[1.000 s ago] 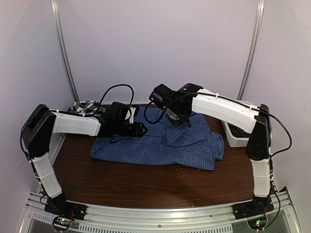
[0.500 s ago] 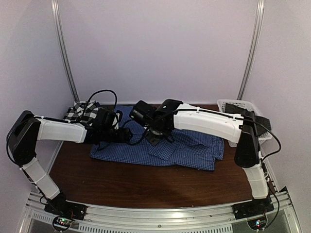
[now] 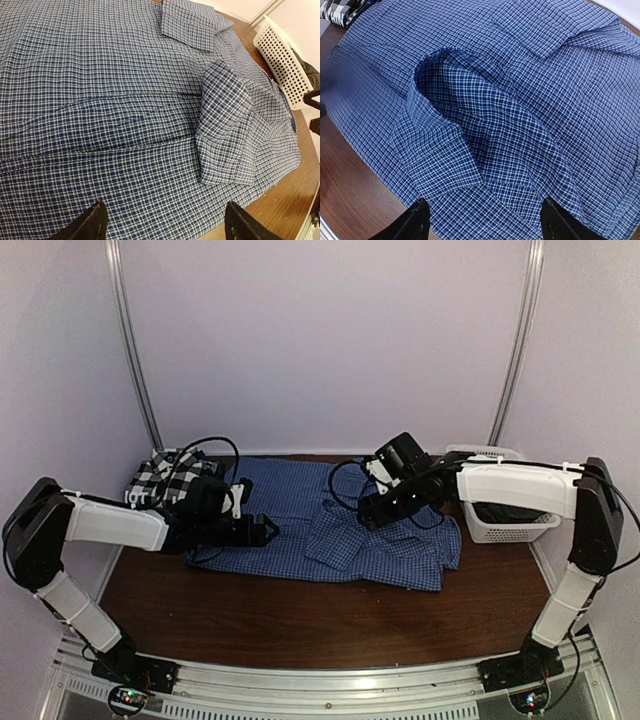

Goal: Fold and stack the long sleeve shirts
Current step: Place the sleeve of the 1/3-folded shirt, then pick up the sleeve from the 1/3-folded shirt.

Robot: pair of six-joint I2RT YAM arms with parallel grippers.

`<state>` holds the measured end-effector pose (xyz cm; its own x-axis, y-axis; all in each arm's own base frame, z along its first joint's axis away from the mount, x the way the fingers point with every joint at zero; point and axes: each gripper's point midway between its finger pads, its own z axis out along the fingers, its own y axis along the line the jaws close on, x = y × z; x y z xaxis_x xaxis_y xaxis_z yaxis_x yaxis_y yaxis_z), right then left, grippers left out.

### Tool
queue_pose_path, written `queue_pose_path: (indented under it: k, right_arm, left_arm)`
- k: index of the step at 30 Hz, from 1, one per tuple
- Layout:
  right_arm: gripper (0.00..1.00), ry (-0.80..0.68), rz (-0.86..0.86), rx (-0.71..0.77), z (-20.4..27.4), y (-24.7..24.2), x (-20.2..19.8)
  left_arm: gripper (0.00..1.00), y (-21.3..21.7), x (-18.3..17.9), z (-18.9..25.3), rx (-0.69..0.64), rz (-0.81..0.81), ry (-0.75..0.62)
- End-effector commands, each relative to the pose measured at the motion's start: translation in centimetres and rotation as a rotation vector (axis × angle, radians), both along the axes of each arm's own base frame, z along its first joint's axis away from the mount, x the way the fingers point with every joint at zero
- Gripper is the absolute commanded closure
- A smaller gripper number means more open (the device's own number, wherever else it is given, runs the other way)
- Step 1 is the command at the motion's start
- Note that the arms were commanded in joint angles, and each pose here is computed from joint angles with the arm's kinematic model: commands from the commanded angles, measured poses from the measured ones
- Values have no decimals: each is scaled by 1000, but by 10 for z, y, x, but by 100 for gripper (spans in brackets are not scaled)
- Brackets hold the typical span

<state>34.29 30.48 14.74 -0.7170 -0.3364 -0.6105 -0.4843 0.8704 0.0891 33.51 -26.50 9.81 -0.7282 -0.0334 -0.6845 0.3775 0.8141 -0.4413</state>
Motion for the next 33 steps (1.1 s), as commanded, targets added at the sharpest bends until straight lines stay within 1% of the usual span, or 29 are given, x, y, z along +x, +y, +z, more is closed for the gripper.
queue_pose_path:
  k: [1, 6, 10, 13, 17, 19, 24, 26, 30, 33]
  right_arm:
    - [22, 29, 53, 194, -6, 25, 6]
    - [20, 71, 40, 216, -31, 22, 22]
    - [22, 115, 65, 223, -51, 28, 27]
    - [28, 154, 91, 224, -65, 35, 26]
    - [41, 199, 131, 263, -75, 44, 17]
    - [43, 210, 154, 302, -74, 49, 13]
    - [54, 247, 223, 409, -64, 66, -3]
    - [57, 267, 251, 447, -61, 75, -9]
    - [58, 291, 320, 531, -48, 99, -24]
    - [56, 305, 371, 601, -36, 117, -33]
  left_arm:
    - [18, -13, -3, 24, -93, -46, -60]
    - [18, -15, -6, 24, -107, -59, -57]
    - [18, -16, -9, 24, -114, -68, -59]
    - [18, -15, -9, 24, -114, -68, -60]
    - [18, -15, -11, 24, -115, -72, -64]
    - [18, -15, -11, 25, -116, -74, -68]
    - [17, -16, -14, 23, -121, -84, -74]
    - [17, -16, -16, 21, -121, -83, -72]
    - [17, -17, -19, 15, -101, -67, -70]
    - [17, -23, -26, 12, -101, -69, -69]
